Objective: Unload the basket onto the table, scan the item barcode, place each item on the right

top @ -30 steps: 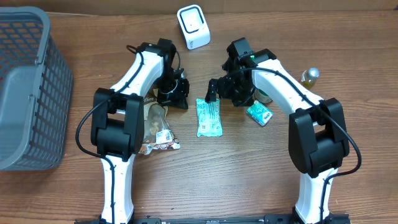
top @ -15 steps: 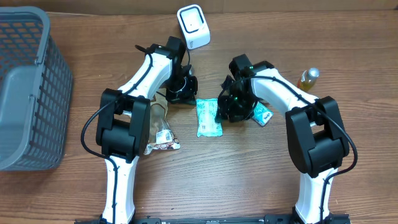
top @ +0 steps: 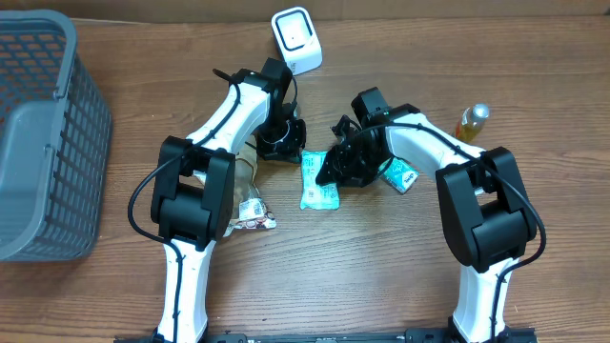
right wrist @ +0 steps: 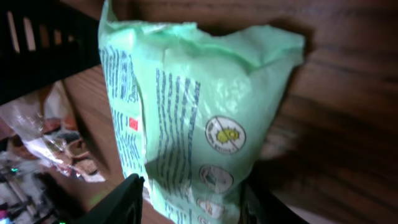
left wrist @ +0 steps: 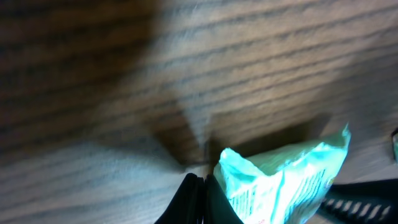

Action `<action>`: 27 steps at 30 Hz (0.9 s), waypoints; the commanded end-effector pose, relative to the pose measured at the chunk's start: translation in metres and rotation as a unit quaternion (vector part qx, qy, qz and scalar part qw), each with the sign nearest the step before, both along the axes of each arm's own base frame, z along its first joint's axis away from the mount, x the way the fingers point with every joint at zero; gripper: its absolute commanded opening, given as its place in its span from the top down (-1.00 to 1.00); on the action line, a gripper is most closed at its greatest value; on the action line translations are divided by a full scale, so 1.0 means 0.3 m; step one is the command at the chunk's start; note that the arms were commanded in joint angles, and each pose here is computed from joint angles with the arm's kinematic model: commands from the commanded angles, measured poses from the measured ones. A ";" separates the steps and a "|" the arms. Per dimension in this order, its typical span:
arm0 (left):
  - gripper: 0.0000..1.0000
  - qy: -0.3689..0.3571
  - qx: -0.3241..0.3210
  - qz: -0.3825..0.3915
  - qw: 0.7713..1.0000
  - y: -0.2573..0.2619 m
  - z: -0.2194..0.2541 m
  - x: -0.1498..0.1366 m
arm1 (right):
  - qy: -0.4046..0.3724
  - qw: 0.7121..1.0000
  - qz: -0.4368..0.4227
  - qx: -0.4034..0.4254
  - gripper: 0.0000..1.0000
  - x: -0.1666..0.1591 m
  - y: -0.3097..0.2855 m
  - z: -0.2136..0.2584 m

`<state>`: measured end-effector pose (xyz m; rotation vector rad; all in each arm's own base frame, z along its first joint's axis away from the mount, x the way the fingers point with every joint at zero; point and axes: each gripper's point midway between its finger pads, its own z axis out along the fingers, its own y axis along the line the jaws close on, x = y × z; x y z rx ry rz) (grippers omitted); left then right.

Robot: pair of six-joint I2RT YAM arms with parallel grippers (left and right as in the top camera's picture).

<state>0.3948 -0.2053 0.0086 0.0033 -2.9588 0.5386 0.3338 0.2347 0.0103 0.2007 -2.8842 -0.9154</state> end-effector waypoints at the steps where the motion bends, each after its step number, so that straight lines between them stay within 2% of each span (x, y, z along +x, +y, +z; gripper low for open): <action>1: 0.92 -0.016 0.000 -0.001 1.000 -0.011 -0.001 0.026 | 0.039 0.998 -0.009 0.049 0.07 -0.055 0.033 -0.006; 4: 0.92 -0.018 -0.001 -0.002 1.000 -0.012 -0.001 0.029 | 0.048 0.993 -0.001 0.112 0.07 -0.060 0.085 0.047; 6: 0.92 -0.013 0.001 0.002 1.000 0.005 -0.001 0.028 | 0.039 0.992 -0.001 0.118 0.02 -0.047 0.092 0.050; 9: 0.92 -0.004 0.001 0.003 1.000 0.031 0.000 0.023 | 0.029 0.997 -0.067 0.031 -0.01 0.020 0.007 -0.020; 11: 0.92 0.003 -0.002 0.001 1.000 0.037 0.002 0.013 | 0.024 0.995 -0.098 0.006 -0.06 0.055 -0.038 -0.039; 19: 0.92 0.022 -0.005 -0.042 0.999 0.048 0.008 -0.040 | 0.010 0.991 -0.136 0.000 -0.09 0.114 -0.086 -0.046; 24: 0.91 0.030 -0.085 -0.057 0.994 0.007 0.049 -0.051 | -0.003 0.990 -0.139 -0.015 -0.06 0.127 -0.092 -0.058; 27: 0.92 0.031 -0.090 -0.057 0.994 0.023 0.052 -0.049 | -0.010 0.989 -0.148 -0.010 -0.06 0.141 -0.088 -0.062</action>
